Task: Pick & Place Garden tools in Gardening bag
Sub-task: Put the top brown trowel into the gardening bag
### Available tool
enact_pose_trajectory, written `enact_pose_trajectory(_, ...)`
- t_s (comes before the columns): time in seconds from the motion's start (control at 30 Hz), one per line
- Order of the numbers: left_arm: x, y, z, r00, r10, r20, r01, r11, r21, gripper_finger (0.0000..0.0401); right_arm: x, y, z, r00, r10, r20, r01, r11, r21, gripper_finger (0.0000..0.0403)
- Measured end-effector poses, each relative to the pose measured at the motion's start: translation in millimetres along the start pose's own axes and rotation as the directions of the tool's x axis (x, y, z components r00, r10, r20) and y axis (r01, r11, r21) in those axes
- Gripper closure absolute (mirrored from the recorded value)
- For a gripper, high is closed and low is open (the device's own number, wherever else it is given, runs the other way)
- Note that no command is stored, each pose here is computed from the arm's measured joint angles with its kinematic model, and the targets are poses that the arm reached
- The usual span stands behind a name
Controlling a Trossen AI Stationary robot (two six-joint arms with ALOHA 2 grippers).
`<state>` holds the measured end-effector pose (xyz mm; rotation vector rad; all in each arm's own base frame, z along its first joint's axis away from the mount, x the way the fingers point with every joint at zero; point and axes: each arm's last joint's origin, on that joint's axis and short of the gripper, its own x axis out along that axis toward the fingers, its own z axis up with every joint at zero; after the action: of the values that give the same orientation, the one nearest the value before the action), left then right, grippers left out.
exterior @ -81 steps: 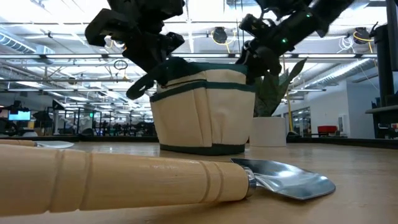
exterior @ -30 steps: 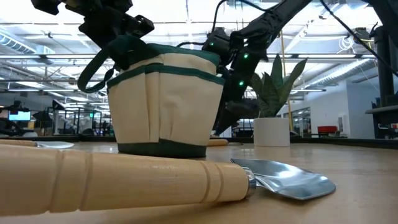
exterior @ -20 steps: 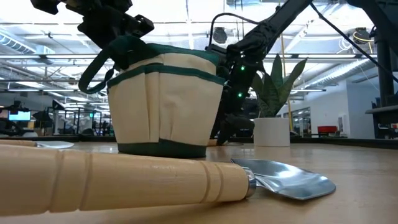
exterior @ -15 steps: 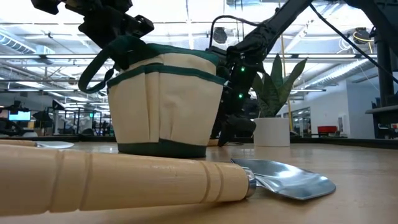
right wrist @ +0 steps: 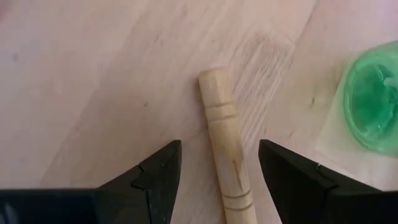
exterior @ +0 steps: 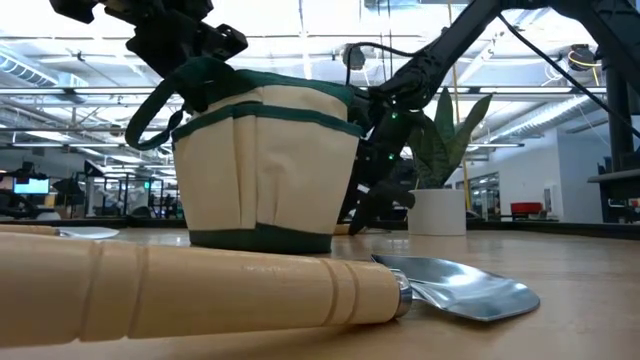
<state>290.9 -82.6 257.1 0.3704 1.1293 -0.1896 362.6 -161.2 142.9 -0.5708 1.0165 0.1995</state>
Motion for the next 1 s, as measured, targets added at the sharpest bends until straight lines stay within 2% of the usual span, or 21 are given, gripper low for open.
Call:
enact_pose_trajectory(0.17, 0.0, 0.0, 0.0, 1.000, 0.000, 0.000, 0.000, 1.000, 0.000, 0.0374, -2.4, -8.9, -11.1, 0.995, 0.045, 0.086, -0.050, 0.997, 0.061, 0.0193)
enact_pose_trajectory(0.33, 0.0, 0.0, 0.0, 1.000, 0.000, 0.000, 0.000, 1.000, 0.000, 0.0377, -3.1, -10.5, -13.4, 0.992, 0.057, 0.109, -0.065, 0.996, 0.069, 0.0196)
enact_pose_trajectory(0.5, 0.1, 0.0, 0.0, 1.000, 0.000, 0.000, 0.000, 1.000, 0.000, 0.0396, 0.4, -7.4, -13.6, 1.000, 0.020, 0.011, -0.021, 0.999, 0.029, 0.0224)
enact_pose_trajectory(0.6, 0.1, 0.0, 0.0, 1.000, 0.000, 0.000, 0.000, 1.000, 0.000, 0.0393, 6.3, -3.7, -13.1, 0.999, 0.012, -0.039, -0.012, 1.000, 0.005, 0.0241)
enact_pose_trajectory(0.83, 0.1, 0.0, 0.1, 1.000, 0.000, 0.001, 0.000, 1.000, 0.000, 0.0372, 6.9, -0.4, -16.0, 0.996, 0.044, -0.072, -0.041, 0.998, 0.048, 0.0270)
enact_pose_trajectory(1.0, 0.1, 0.0, 0.2, 1.000, 0.000, 0.001, 0.000, 1.000, -0.002, 0.0371, 7.2, -0.2, -16.6, 0.996, 0.047, -0.071, -0.044, 0.998, 0.050, 0.0322)
